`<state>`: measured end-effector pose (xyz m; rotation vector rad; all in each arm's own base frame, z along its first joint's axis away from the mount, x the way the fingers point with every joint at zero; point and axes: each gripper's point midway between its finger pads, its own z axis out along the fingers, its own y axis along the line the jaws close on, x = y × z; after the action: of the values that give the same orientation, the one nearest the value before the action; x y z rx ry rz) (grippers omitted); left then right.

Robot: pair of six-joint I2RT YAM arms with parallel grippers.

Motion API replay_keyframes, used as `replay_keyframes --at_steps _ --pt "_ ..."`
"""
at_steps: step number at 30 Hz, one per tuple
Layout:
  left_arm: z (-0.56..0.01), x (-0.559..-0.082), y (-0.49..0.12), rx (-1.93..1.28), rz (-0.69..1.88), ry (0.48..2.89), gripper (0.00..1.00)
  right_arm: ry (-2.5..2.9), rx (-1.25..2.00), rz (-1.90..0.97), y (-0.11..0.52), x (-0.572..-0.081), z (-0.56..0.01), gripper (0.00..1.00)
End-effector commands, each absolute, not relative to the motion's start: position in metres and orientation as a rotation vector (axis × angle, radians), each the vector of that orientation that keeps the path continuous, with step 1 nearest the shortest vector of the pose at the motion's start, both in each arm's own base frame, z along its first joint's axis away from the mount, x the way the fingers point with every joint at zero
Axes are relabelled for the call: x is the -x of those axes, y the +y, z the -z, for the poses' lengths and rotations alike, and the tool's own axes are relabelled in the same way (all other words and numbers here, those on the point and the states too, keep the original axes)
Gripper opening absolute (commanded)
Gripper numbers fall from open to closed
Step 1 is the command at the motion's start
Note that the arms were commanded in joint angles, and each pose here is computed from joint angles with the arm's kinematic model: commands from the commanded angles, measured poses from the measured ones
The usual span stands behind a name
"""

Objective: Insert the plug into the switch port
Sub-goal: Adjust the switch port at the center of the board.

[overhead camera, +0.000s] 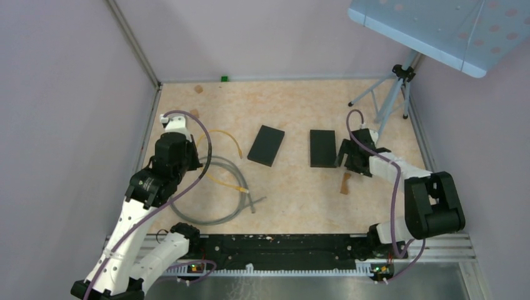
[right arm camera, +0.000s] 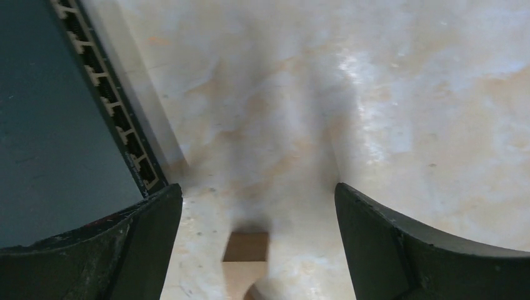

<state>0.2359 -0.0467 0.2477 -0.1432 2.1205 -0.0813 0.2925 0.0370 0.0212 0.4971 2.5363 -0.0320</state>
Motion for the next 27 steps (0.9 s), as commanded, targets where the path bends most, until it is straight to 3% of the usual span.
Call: replay_keyframes --at_steps 1,18,27 --pt "-0.263 -0.242 -0.049 0.157 0.108 2.061 0.01 2.554 -0.45 -0.108 0.077 -0.296 -0.01 0.9" --pt "-0.269 -0.237 -0.044 0.165 0.094 2.056 0.02 2.513 -0.402 -0.344 0.158 -0.372 -0.012 0.89" --pt "-0.275 -0.249 -0.065 0.079 0.184 2.054 0.0 2.465 -0.339 -0.371 0.151 -0.352 -0.041 0.88"
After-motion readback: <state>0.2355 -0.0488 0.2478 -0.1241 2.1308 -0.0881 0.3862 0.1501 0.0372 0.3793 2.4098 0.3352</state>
